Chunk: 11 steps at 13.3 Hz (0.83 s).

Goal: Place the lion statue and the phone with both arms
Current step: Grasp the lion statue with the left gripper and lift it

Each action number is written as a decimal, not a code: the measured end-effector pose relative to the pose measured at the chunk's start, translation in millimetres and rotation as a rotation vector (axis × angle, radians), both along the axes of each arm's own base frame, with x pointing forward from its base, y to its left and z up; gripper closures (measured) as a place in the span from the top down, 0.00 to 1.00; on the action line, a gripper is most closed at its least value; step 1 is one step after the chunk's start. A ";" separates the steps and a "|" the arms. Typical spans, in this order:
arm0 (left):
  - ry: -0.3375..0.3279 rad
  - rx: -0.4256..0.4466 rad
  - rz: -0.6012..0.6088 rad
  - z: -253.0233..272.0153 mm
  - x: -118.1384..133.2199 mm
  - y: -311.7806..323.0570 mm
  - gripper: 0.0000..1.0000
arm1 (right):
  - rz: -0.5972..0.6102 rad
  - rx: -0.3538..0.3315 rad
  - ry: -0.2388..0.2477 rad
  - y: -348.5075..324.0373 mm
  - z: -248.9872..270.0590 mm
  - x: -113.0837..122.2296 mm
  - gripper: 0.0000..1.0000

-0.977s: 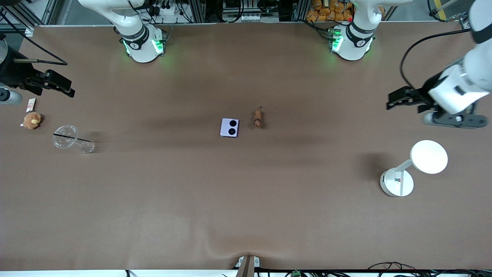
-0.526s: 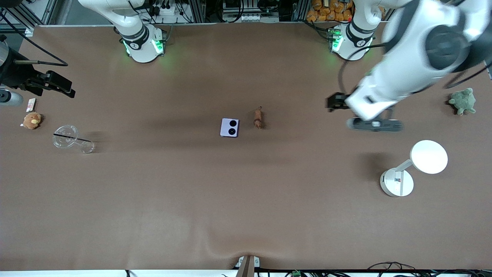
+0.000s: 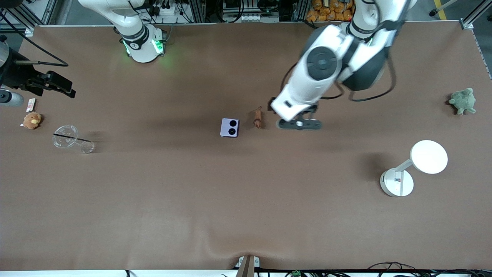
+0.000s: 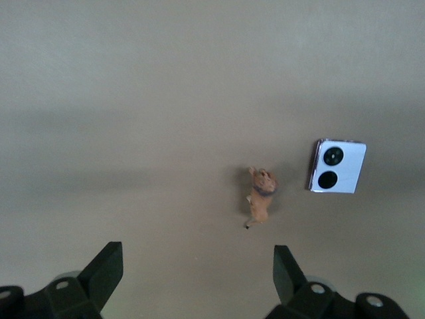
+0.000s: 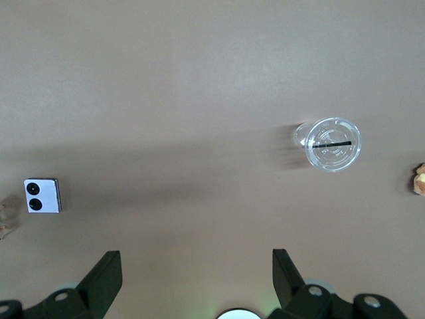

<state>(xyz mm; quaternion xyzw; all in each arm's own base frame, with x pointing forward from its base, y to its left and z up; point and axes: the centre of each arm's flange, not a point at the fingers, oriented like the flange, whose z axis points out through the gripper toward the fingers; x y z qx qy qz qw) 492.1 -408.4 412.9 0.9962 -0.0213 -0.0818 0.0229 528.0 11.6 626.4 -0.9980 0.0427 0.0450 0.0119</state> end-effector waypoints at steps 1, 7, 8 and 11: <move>0.003 0.019 -0.012 -17.7 -9.1 -14.7 1.00 | 0.000 0.000 0.008 0.0 -1.1 -0.6 1.00; -0.080 0.110 0.037 -145.7 -51.2 -90.7 1.00 | 0.001 -0.001 0.029 0.1 -6.3 0.3 1.00; -0.076 0.115 0.038 -161.3 -55.4 -95.1 1.00 | 0.001 -0.001 0.029 0.1 -6.4 0.3 1.00; -0.069 0.119 0.043 -193.5 -59.0 -98.6 1.00 | 0.001 -0.001 0.031 0.0 -6.8 0.4 1.00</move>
